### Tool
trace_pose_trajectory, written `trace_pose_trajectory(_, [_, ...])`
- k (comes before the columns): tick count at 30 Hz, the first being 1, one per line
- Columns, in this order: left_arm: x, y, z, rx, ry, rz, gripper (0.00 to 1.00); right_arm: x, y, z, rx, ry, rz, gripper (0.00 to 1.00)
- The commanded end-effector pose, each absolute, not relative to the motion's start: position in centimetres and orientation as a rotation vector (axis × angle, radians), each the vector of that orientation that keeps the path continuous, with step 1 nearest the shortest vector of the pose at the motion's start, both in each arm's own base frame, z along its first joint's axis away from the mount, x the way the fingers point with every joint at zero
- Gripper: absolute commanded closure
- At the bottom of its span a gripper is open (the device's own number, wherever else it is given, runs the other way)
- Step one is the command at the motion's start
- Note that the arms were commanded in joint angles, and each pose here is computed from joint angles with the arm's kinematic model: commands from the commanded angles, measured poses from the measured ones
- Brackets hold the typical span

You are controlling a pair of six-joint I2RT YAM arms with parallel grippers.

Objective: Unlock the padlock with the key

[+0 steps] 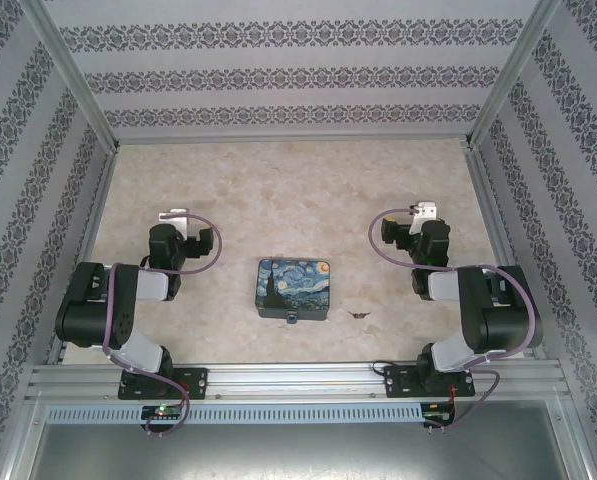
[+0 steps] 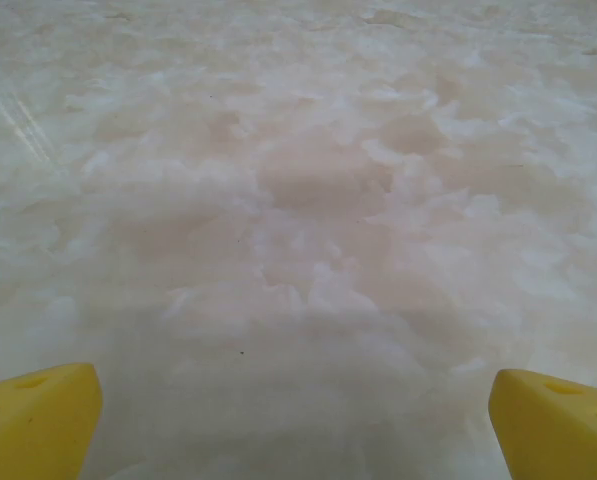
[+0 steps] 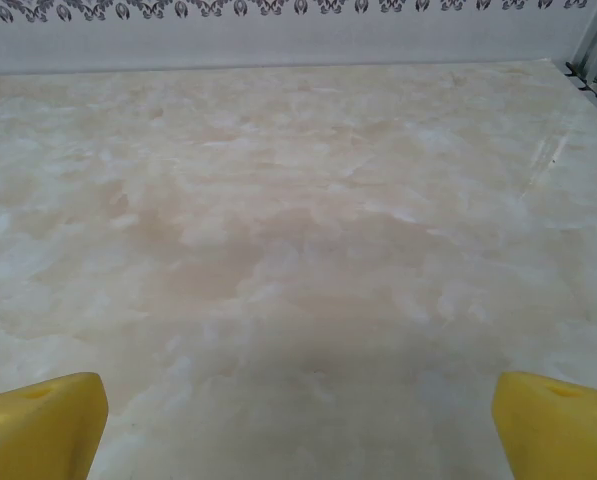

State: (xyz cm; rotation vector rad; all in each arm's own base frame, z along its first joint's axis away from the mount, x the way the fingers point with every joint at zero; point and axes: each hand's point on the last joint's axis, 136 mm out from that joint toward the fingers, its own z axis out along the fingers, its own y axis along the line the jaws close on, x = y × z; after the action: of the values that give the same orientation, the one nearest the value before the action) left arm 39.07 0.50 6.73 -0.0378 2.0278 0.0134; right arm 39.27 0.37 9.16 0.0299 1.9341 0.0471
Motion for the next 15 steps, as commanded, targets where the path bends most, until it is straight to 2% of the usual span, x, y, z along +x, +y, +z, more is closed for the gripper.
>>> trace_pose_trajectory(1, [39.95, 0.72, 8.17, -0.021, 1.979, 0.021, 0.0, 39.8, 0.38, 10.58, 0.01, 1.885, 0.03, 0.02])
trace_pose_trajectory(15, [39.94, 0.72, 8.2, -0.021, 1.978, 0.02, 0.0, 39.8, 0.41, 10.61, 0.012, 1.884, 0.034, 0.02])
